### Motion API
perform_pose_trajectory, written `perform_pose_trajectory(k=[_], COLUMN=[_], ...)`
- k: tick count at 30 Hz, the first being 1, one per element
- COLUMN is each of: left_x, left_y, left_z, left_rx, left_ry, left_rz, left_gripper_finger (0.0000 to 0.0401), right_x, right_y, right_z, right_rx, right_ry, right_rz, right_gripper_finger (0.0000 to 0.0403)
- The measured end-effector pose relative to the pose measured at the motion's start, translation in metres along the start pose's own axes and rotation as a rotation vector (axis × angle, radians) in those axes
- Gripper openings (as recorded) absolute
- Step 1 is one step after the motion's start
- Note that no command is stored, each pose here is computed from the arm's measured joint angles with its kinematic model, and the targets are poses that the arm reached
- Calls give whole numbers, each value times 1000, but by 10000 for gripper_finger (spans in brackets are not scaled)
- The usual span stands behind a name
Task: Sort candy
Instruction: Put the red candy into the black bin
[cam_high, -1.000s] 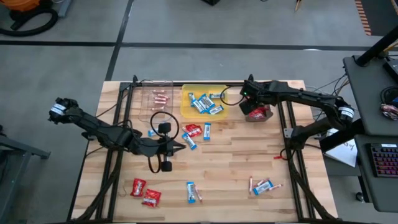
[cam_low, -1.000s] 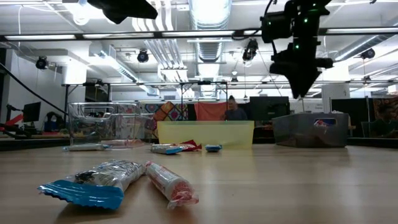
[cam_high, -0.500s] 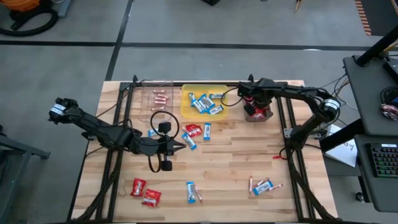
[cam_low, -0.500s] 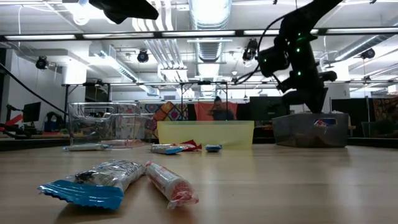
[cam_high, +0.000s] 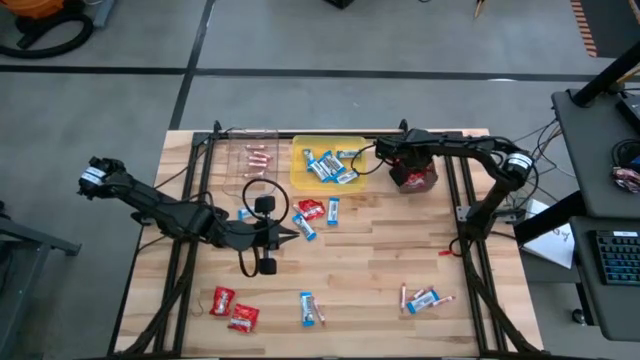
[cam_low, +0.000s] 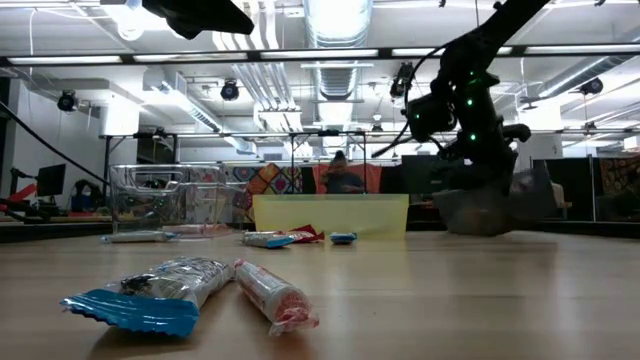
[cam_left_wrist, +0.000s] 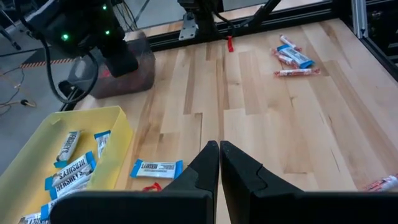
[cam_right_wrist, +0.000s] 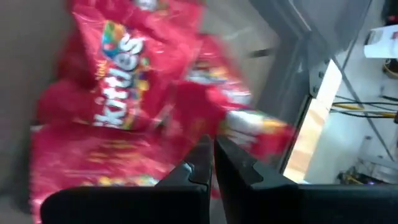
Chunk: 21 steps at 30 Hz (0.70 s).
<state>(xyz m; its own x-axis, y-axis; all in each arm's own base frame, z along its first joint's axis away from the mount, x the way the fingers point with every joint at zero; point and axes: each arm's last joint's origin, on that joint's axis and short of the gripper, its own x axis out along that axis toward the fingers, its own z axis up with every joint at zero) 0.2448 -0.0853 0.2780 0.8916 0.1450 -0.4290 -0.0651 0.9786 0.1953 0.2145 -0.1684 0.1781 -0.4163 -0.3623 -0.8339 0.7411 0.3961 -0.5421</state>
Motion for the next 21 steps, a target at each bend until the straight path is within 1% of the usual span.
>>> perform_pose_trajectory(k=[2, 5, 14, 21], left_x=[0, 0, 0, 0], left_y=[0, 0, 0, 0], left_z=[0, -1, -1, -1], left_rx=[-1, 1, 3, 3], left_ry=[4, 8, 13, 12], left_rz=[1, 0, 1, 0], left_gripper_finger=[0, 0, 0, 0], right_x=[2, -3, -16, -36], right_y=[0, -3, -12, -30], right_z=[-1, -2, -4, -10], right_rx=[-6, 4, 26, 53], right_ry=[3, -6, -53, -114], right_rz=[-6, 34, 69, 94], right_gripper_finger=[12, 12, 12, 12])
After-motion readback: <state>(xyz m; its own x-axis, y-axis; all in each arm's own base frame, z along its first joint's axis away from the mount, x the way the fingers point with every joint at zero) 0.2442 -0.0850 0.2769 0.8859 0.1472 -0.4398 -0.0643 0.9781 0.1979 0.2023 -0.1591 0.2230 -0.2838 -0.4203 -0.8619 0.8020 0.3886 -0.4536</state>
